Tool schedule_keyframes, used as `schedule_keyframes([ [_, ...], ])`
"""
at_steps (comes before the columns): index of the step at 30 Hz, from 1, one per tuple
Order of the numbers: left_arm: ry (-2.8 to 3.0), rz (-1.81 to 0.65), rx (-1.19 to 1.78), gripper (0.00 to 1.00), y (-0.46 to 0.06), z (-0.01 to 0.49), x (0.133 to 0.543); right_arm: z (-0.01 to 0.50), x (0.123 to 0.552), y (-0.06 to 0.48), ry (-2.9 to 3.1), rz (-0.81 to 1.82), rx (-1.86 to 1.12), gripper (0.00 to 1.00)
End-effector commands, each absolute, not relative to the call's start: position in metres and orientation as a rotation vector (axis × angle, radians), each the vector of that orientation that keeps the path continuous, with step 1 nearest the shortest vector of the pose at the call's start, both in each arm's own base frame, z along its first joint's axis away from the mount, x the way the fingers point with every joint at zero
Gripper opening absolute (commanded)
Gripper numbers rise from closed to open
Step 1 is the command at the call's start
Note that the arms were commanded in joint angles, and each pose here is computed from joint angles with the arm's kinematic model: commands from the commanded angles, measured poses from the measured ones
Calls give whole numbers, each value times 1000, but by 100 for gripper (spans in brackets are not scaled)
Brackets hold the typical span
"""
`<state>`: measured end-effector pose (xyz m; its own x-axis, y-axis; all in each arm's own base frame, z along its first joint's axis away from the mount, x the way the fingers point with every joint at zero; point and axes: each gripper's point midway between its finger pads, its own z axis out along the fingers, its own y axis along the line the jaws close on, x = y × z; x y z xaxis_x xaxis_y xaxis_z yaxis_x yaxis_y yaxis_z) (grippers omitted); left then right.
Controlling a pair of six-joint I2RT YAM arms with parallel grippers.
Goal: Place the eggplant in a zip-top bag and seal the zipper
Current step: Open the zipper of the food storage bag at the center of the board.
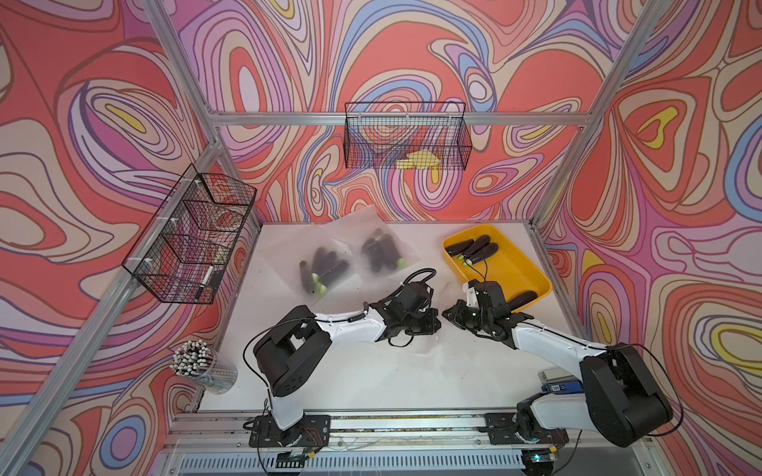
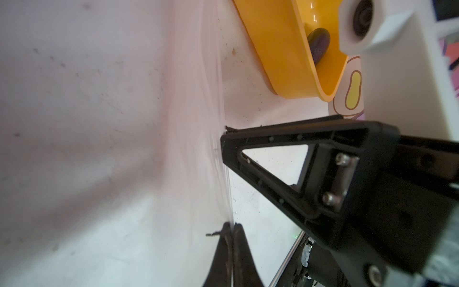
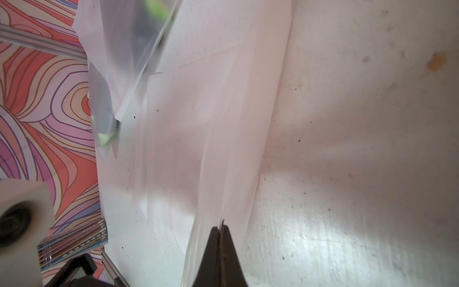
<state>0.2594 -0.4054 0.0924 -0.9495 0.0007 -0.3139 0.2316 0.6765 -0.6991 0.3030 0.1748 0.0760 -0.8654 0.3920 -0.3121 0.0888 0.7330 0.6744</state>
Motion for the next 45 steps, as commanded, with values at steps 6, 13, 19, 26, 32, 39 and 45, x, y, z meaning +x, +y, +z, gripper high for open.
schedule_keyframes([
  [6,2616,-1105,175,22,-400,92,263,79,303,176,2489,931,321,0],
  [13,2628,-1069,181,38,-402,85,275,73,300,177,2507,939,316,0],
  [19,2624,-998,235,40,-408,84,287,68,298,180,2522,949,311,0],
  [26,2641,-922,273,30,-407,74,293,72,299,181,2516,949,300,0],
  [32,2654,-905,252,31,-406,64,299,73,298,183,2525,953,288,0],
  [39,2655,-859,262,28,-407,60,307,69,299,181,2544,928,299,0],
  [45,2676,-814,279,26,-402,52,306,70,301,179,2547,904,301,0],
])
